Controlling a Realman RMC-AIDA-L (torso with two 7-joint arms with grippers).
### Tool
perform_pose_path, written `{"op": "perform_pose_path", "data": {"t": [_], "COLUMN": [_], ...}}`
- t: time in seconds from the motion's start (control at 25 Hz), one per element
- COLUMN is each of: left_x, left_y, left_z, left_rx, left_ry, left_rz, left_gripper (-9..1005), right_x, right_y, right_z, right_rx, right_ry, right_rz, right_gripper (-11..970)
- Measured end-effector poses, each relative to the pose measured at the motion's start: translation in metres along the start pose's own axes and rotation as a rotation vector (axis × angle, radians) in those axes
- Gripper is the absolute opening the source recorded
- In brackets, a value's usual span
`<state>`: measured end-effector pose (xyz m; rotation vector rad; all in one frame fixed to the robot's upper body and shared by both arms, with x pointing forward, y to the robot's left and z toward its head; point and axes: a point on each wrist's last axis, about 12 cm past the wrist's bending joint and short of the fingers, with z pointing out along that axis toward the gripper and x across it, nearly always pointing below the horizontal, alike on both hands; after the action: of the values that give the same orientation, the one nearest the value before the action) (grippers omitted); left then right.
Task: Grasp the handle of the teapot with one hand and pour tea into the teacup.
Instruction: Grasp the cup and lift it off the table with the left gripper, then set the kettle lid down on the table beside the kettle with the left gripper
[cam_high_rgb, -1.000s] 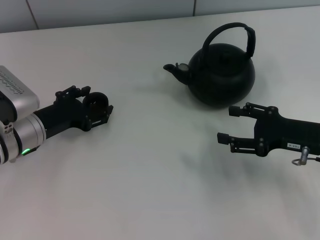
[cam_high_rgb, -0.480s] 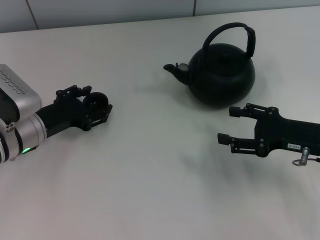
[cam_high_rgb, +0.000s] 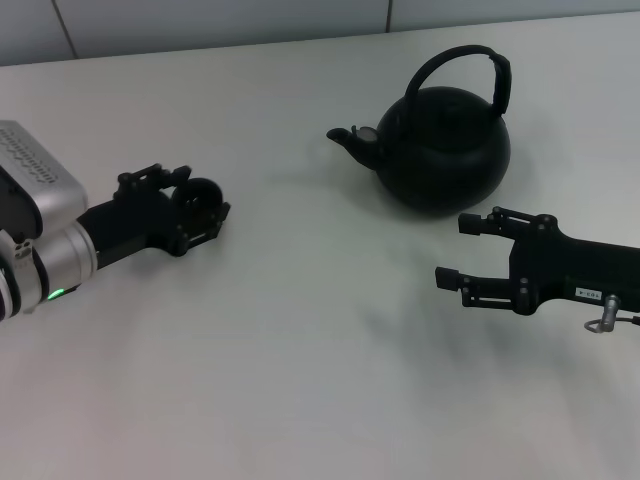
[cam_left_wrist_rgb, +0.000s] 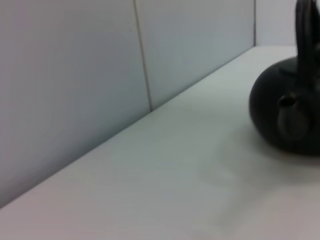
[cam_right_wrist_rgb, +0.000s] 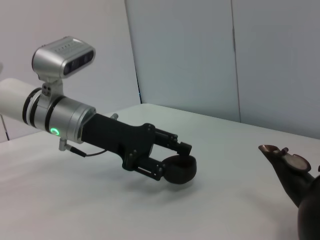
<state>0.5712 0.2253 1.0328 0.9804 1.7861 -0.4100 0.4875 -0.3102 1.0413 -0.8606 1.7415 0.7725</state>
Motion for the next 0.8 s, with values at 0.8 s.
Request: {"op": "perform_pose_path", "data": {"t": [0.8], "left_x": [-0.050], "left_y": [-0.027], "left_z": [0.045], "left_rx": [0.176], "left_ry": [-0.022], "left_rz": [0.164], "left_gripper": [673], "right_x": [-0.003], "right_y": [0.000], "right_z": [0.001], "right_rx": [-0.013], "right_ry": [-0.013], "right_rz": [-0.005], "right_gripper": [816]}}
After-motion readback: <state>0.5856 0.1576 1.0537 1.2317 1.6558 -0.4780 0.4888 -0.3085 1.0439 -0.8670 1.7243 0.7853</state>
